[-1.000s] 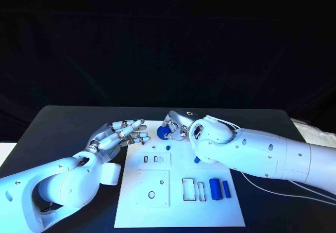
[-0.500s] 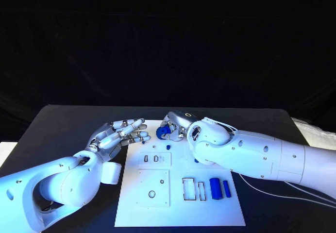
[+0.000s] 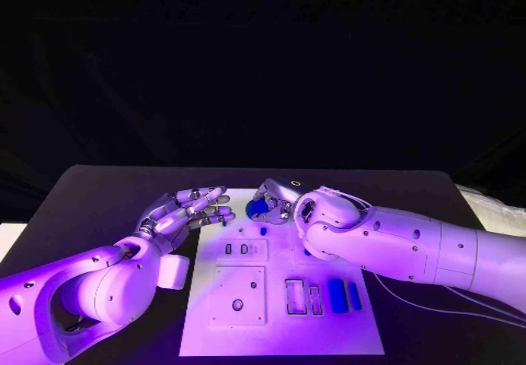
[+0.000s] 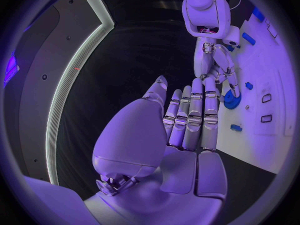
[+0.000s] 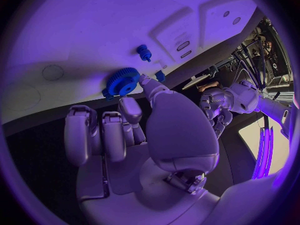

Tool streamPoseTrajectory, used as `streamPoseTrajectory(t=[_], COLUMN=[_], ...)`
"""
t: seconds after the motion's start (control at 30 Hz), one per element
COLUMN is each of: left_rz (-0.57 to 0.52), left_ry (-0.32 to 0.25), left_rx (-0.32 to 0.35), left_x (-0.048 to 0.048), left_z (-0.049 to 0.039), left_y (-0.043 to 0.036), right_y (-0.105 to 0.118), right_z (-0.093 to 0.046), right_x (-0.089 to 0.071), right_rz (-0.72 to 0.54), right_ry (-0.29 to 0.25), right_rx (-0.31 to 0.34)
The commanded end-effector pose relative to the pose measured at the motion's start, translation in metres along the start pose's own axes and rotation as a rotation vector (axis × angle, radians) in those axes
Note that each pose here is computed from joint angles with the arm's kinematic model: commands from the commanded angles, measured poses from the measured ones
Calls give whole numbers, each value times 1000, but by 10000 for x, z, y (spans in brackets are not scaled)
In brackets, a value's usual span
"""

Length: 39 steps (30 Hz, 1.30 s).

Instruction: Assemble the parts on the task board

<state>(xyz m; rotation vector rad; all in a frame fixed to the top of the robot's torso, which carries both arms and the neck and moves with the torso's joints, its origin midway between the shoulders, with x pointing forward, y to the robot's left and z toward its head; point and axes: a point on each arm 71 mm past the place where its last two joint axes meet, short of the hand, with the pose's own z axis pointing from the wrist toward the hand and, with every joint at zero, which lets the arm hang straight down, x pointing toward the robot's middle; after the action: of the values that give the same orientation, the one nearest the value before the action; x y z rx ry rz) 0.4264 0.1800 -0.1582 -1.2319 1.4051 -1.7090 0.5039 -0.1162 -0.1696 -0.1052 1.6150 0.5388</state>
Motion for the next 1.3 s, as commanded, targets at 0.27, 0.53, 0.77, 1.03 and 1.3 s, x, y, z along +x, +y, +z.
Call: streamPoseTrajectory(t=[0.27,0.53,0.77,1.03,1.3], left_rz=[-8,-8,-8,-6,-1], left_ry=[18,17,17,12,-1], left_rx=[9,8,7,8,10], left_x=[19,16,13,-6,-60], left_z=[1,0,-6,-11,2], left_y=[-12,-12,-14,-18,-18], right_y=[-55,-118,-108,-138,-330], right_z=[-2,5,-27,-185,-417], right_x=[85,61,8,-160,-373], right_rz=[29,96,121,213,341], right_ry=[105,84,29,-110,-148], right_rx=[30,71,10,-132,-225])
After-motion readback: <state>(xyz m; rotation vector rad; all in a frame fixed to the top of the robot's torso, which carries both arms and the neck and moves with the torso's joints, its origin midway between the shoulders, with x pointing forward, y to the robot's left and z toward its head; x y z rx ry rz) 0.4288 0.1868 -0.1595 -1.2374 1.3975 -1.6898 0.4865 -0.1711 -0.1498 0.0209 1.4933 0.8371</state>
